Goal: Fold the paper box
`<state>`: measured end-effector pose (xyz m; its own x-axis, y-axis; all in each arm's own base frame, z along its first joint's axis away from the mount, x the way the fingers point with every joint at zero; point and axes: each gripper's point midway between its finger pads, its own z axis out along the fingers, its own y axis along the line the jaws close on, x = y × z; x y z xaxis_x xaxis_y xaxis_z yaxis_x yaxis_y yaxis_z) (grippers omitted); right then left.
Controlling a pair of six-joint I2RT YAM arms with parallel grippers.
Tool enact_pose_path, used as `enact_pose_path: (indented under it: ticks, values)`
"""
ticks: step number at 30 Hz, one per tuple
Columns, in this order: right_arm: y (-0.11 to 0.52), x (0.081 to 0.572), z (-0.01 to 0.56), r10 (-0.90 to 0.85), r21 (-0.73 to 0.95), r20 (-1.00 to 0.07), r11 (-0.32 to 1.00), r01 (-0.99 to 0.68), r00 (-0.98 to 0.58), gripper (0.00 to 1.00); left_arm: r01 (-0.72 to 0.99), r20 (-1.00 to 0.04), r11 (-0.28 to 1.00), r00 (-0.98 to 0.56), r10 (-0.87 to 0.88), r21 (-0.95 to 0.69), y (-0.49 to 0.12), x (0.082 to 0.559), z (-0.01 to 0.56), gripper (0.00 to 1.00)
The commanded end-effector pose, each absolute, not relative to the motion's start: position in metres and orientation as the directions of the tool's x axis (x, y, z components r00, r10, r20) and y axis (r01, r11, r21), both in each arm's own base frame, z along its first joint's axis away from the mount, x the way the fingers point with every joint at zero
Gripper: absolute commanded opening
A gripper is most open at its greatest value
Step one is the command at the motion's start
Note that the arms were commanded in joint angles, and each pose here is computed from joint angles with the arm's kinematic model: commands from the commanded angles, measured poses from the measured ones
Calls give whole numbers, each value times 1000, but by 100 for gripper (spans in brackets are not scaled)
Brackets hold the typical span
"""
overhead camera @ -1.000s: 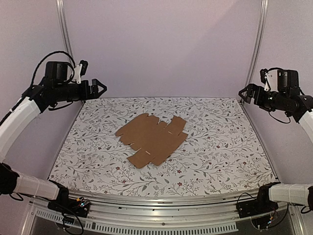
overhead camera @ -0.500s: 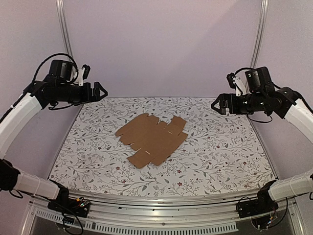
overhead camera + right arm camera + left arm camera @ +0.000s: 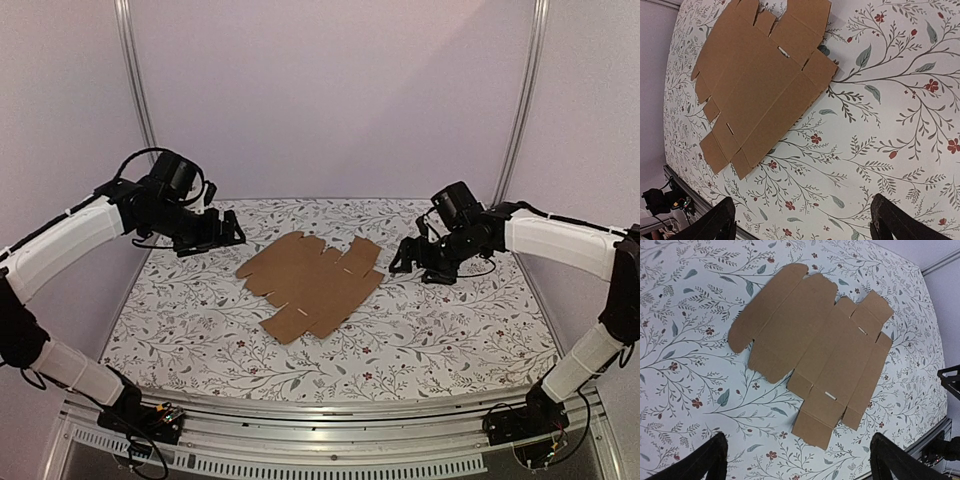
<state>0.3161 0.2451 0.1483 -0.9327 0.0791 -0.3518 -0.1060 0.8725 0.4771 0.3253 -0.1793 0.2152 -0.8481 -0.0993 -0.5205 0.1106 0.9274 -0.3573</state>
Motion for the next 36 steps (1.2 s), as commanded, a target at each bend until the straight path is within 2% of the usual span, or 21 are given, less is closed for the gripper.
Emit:
enact_pose_path:
  ticks: [1, 5, 15, 28, 36]
  values:
    - [270, 316, 125, 151, 596, -255, 803, -31, -955, 92, 94, -486, 925, -868, -105, -367, -191, 315, 206, 97]
    - [277, 324, 102, 232, 625, -194, 778, 63, -953, 89, 80, -449, 912, -885, -121, -403, -199, 312, 190, 97]
    - [293, 355, 57, 380, 677, -124, 707, 202, -917, 83, 58, -401, 892, -905, -142, -448, -208, 307, 176, 97]
    - [316, 346, 25, 476, 777, -10, 558, 293, -879, 81, 45, -379, 878, -911, -159, -477, -209, 297, 177, 96]
    - [322, 330, -7, 510, 793, 61, 497, 352, -858, 75, 37, -354, 871, -921, -160, -489, -211, 292, 173, 96]
